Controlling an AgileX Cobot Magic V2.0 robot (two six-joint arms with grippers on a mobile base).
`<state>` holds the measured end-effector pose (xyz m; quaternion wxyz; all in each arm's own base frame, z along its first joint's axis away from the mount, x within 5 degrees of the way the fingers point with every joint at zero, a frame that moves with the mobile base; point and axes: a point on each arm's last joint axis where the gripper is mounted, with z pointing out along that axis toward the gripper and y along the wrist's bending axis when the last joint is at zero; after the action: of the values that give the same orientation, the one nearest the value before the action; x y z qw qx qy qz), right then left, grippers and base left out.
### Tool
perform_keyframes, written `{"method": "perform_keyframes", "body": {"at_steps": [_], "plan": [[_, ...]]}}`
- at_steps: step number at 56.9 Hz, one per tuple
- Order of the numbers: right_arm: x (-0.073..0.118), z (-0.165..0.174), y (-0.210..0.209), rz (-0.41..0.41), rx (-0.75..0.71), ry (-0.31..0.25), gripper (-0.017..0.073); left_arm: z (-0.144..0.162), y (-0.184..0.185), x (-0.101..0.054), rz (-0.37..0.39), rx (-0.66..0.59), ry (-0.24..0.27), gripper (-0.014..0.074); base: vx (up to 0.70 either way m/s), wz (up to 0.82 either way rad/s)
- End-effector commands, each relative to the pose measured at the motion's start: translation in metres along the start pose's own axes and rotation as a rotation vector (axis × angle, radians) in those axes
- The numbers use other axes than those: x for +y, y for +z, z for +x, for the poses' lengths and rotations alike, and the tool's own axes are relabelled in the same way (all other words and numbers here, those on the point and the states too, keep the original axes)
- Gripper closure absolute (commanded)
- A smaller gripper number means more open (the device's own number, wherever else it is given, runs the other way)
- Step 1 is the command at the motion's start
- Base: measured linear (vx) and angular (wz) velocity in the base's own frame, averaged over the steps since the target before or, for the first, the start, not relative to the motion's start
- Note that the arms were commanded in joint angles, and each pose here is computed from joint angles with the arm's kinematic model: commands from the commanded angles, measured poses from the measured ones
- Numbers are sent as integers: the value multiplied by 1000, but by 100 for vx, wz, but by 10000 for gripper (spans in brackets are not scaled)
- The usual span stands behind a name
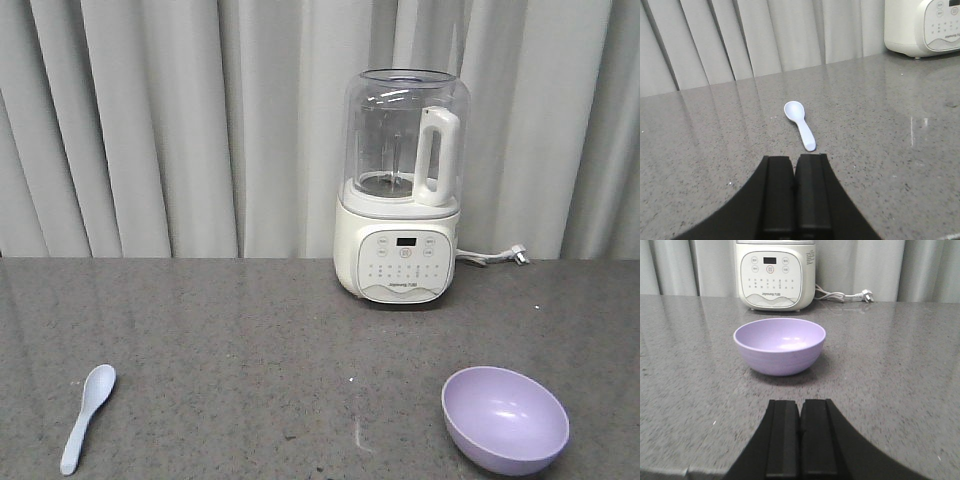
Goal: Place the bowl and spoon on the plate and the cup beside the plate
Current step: 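Drive the base toward the spoon and lavender bowl on the counter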
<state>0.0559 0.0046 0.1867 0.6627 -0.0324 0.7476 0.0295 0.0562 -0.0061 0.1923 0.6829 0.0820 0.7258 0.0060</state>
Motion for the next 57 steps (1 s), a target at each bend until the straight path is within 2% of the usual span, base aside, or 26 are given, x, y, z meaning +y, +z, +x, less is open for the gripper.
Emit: {"method": "perform_keyframes", "body": {"at_steps": [1,45,53,57], "plan": [[0,-6,0,-2,-83,-16,571,-16,-3,2,-16,-114,-18,600,23,-4],[0,-6,0,-2,-85,-16,571,-16,-3,2,-16,-114,-18,600,6,-1],[0,-10,-1,-4,-127,-16,571,-17,-4,2,-17,-119,-18,600,0,0],[1,-19,-2,-8,-223,-12,571,-25,-5,4,-27,-183,-20,600,0,0]]}}
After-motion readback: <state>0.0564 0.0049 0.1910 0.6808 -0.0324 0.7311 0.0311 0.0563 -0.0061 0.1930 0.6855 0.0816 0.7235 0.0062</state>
